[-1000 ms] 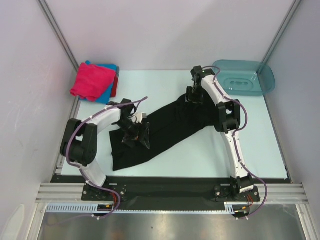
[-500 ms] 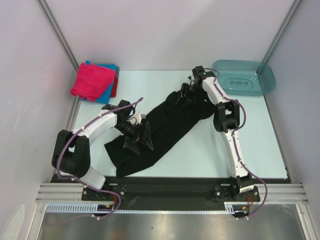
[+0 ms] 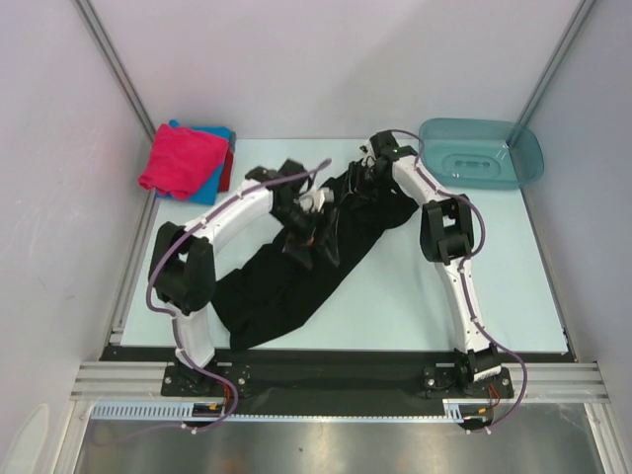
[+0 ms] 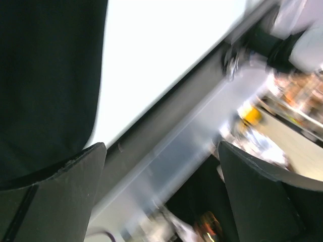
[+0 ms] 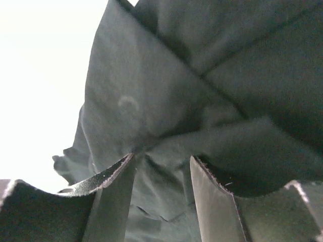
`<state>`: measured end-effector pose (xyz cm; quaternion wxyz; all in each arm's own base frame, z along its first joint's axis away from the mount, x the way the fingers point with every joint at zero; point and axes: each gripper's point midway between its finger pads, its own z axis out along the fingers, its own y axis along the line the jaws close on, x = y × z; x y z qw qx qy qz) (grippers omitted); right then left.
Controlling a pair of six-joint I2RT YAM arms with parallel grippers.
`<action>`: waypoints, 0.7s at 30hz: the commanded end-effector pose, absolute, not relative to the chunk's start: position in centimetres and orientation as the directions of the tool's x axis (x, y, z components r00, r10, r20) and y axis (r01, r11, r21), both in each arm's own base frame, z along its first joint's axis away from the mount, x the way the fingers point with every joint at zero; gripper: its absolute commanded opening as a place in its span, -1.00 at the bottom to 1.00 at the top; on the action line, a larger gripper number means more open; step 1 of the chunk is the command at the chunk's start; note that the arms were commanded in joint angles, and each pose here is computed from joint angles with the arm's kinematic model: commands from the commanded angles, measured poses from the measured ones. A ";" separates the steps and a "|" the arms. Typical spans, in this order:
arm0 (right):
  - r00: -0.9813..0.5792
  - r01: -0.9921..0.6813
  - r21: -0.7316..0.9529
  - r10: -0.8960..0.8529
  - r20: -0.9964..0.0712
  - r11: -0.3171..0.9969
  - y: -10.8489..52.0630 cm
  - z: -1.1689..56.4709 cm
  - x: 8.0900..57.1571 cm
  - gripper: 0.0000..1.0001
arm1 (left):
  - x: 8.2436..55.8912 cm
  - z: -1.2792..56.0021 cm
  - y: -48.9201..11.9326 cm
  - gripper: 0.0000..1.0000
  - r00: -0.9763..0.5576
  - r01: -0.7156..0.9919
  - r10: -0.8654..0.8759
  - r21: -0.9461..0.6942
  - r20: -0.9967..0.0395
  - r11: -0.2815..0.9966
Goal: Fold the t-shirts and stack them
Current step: Fold the tshirt
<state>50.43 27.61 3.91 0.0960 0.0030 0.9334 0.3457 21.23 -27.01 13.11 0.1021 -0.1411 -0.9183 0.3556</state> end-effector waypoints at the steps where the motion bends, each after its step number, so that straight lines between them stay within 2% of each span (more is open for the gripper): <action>1: -0.879 -0.208 0.547 0.091 -0.468 0.811 25.6 8.9 54.0 0.09 | 26.7 15.7 -27.6 1.00 -0.932 0.341 0.346 -0.591 -0.110 0.731; 3: -0.815 -0.233 0.487 0.105 -0.570 0.842 23.9 12.8 54.2 0.11 | 29.3 15.0 -27.2 0.99 -0.924 0.376 0.350 -0.507 -0.150 0.776; 4: -0.789 -0.246 0.464 0.103 -0.606 0.851 23.2 14.3 54.2 0.11 | 31.2 16.2 -27.4 1.00 -0.912 0.410 0.342 -0.471 -0.226 0.781; 5: -0.750 -0.264 0.442 0.106 -0.653 0.857 22.6 17.1 54.1 0.13 | 32.3 16.1 -27.3 0.99 -0.904 0.425 0.342 -0.435 -0.258 0.794; 7: -0.719 -0.269 0.392 0.087 -0.689 0.880 21.5 18.8 53.6 0.14 | 35.0 15.6 -25.8 1.00 -0.891 0.425 0.334 -0.304 -0.309 0.853; 11: -0.694 -0.241 0.327 0.073 -0.716 0.914 20.2 21.5 52.1 0.16 | 37.5 12.0 -22.6 1.00 -0.893 0.388 0.340 -0.118 -0.295 0.914; 14: -0.734 -0.165 0.278 0.071 -0.676 0.946 19.3 20.9 50.4 0.15 | 38.4 8.9 -22.7 0.99 -0.880 0.435 0.383 -0.153 -0.282 0.887; 15: -0.749 -0.135 0.243 0.062 -0.660 0.961 18.8 20.2 49.8 0.15 | 39.3 8.6 -23.8 1.00 -0.856 0.472 0.398 -0.182 -0.330 0.863; 17: -0.761 -0.122 0.222 0.052 -0.646 0.968 18.8 19.7 48.4 0.15 | 39.1 7.2 -25.5 1.00 -0.837 0.521 0.426 -0.262 -0.344 0.812; 21: -0.764 -0.110 0.253 0.081 -0.641 0.961 19.0 19.7 46.9 0.15 | 40.0 6.0 -26.8 1.00 -0.803 0.579 0.465 -0.299 -0.372 0.759</action>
